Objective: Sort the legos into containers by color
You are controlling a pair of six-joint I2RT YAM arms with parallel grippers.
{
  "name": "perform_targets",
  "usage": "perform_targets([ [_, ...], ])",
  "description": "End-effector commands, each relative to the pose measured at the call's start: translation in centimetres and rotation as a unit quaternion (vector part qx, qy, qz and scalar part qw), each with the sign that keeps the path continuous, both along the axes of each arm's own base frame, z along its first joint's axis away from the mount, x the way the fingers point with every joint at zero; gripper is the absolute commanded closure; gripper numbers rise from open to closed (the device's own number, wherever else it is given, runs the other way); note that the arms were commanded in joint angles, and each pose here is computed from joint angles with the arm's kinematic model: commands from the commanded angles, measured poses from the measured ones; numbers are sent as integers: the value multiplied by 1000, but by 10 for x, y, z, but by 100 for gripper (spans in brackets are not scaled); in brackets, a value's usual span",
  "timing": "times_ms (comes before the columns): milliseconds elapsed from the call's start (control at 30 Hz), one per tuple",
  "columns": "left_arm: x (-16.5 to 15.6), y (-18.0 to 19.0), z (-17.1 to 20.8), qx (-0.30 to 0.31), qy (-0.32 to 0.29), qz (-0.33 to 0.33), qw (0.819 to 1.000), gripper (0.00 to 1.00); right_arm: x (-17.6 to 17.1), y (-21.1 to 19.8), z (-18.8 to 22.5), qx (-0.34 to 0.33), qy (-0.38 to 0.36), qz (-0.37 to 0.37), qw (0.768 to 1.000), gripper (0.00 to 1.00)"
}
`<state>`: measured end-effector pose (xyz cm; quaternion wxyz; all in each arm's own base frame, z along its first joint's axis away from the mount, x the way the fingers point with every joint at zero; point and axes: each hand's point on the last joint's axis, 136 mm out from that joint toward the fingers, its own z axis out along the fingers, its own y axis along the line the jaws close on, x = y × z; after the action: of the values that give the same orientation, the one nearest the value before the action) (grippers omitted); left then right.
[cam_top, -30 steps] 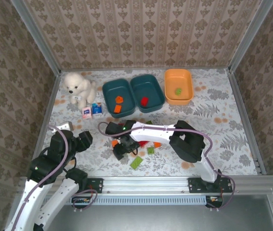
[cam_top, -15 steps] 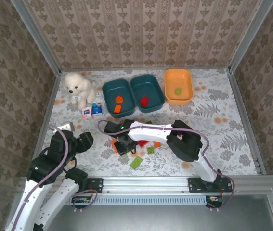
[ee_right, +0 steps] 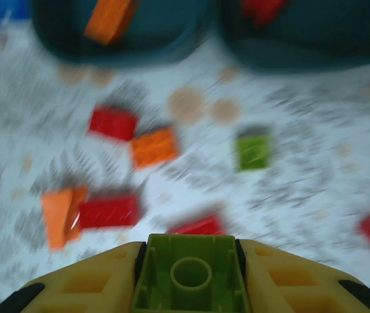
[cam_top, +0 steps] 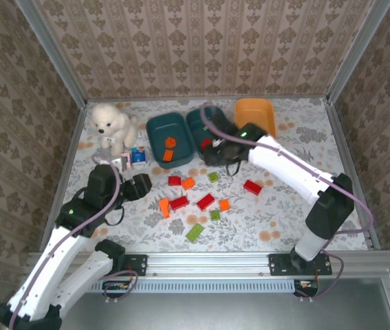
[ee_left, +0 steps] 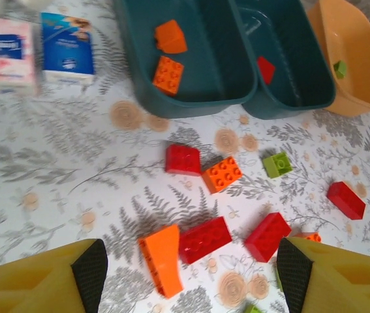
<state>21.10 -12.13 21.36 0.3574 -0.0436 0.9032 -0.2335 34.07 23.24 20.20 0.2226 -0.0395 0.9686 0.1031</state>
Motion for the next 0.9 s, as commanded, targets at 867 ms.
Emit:
perform_targets([
  [867, 63, -91, 8, 38, -13, -113, 993, 27, 165, -133, -150, 3, 146, -161, 976, 50],
])
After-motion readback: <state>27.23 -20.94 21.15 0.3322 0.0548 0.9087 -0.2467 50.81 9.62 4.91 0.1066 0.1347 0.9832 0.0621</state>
